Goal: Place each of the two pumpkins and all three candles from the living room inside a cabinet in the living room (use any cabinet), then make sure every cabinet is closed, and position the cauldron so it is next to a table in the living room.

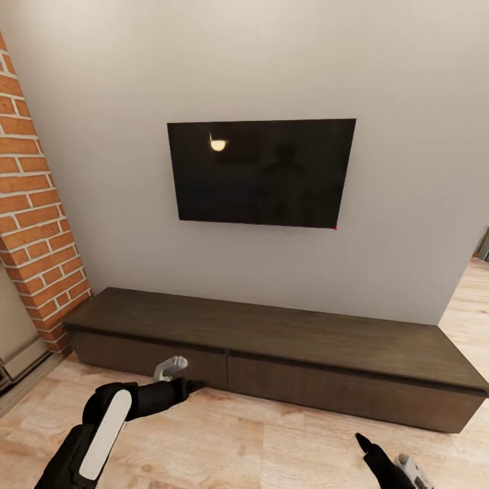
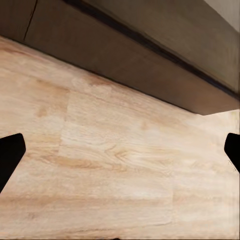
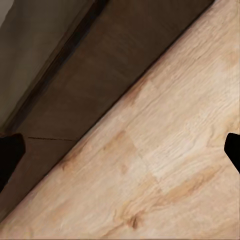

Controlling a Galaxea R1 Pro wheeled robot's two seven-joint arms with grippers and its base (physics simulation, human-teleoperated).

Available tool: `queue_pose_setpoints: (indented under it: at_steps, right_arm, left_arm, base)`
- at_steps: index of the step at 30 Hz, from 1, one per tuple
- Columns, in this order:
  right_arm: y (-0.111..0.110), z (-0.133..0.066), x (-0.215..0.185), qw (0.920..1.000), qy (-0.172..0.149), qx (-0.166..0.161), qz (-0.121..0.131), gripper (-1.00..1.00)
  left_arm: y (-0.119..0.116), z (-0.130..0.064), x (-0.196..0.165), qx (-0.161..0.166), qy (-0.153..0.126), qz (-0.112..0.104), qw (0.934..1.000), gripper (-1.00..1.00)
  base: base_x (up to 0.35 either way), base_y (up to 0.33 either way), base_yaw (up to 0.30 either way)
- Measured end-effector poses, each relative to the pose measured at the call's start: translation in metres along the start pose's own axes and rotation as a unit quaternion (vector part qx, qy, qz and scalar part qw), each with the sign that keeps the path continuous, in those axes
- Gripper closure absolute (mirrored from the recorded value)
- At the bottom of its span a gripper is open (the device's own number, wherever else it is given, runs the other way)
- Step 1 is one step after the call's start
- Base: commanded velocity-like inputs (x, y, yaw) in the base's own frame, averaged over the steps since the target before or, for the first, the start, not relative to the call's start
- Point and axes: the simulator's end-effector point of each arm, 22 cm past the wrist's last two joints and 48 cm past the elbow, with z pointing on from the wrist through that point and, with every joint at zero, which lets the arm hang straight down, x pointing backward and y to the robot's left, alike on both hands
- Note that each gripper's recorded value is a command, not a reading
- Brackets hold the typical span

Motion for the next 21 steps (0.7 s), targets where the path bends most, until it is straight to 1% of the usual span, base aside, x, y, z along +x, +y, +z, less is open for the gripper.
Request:
queue_pose_setpoints:
  at_steps: [1, 2, 3, 4, 5, 6, 7, 8, 9, 10, 13, 18, 20, 21]
  right_arm:
    - [0.002, 0.0, -0.012, 0.9997, -0.019, -0.006, 0.013, -1.0]
    - [0.004, 0.0, -0.018, 0.9994, -0.026, -0.009, 0.02, -1.0]
    - [0.009, 0.001, -0.029, 0.998, -0.04, -0.023, 0.043, -1.0]
    - [0.015, 0.001, -0.033, 0.996, -0.046, -0.038, 0.066, -1.0]
    - [0.019, 0.0, -0.035, 0.9945, -0.048, -0.049, 0.079, -1.0]
    - [0.028, -0.001, -0.039, 0.9906, -0.052, -0.072, 0.104, -1.0]
    - [0.037, -0.002, -0.043, 0.9857, -0.056, -0.096, 0.126, -1.0]
    - [0.041, -0.003, -0.045, 0.9832, -0.058, -0.107, 0.136, -1.0]
    - [0.047, -0.005, -0.049, 0.9787, -0.062, -0.125, 0.151, -1.0]
    - [0.051, -0.007, -0.053, 0.9754, -0.065, -0.137, 0.16, -1.0]
    - [0.052, -0.009, -0.063, 0.972, -0.067, -0.152, 0.166, -1.0]
    - [0.051, -0.01, -0.07, 0.9712, -0.075, -0.155, 0.165, -1.0]
    - [0.051, -0.01, -0.074, 0.9707, -0.081, -0.155, 0.165, -1.0]
    - [0.051, -0.011, -0.075, 0.9703, -0.083, -0.155, 0.166, -1.0]
  left_arm:
    - [0.006, 0.002, 0.001, 0.005, 0.007, -0.013, 0.9999, -1.0]
    - [0.008, 0.003, 0.001, 0.01, 0.011, -0.022, 0.9996, -1.0]
    - [0.01, 0.007, 0.002, 0.026, 0.022, -0.048, 0.9982, -1.0]
    - [0.008, 0.01, 0.005, 0.039, 0.029, -0.067, 0.9965, -1.0]
    - [0.007, 0.012, 0.005, 0.046, 0.033, -0.075, 0.9956, -1.0]
    - [0.002, 0.015, 0.006, 0.057, 0.039, -0.084, 0.9941, -1.0]
    - [-0.003, 0.018, 0.009, 0.065, 0.046, -0.088, 0.9929, -1.0]
    - [-0.005, 0.02, 0.011, 0.068, 0.051, -0.088, 0.9925, -1.0]
    - [-0.01, 0.023, 0.016, 0.074, 0.06, -0.089, 0.9915, -1.0]
    - [-0.014, 0.026, 0.021, 0.079, 0.068, -0.092, 0.9904, -1.0]
    - [-0.021, 0.033, 0.034, 0.091, 0.086, -0.108, 0.9862, -1.0]
    - [-0.027, 0.041, 0.053, 0.106, 0.112, -0.133, 0.9791, -1.0]
    - [-0.033, 0.041, 0.056, 0.117, 0.116, -0.144, 0.9758, -1.0]
    - [-0.038, 0.04, 0.055, 0.128, 0.117, -0.152, 0.973, -1.0]
  base:
    - [0.0, 0.0, 0.0]
    - [0.0, 0.0, 0.0]
    - [0.0, 0.0, 0.0]
    - [0.0, 0.0, 0.0]
    - [0.0, 0.0, 0.0]
    - [0.0, 0.0, 0.0]
    - [0.0, 0.0, 0.0]
    - [0.0, 0.0, 0.0]
    - [0.0, 0.0, 0.0]
    - [0.0, 0.0, 0.0]
    - [0.0, 0.0, 0.0]
    - [0.0, 0.0, 0.0]
    - [0.0, 0.0, 0.0]
    - [0.0, 0.0, 0.0]
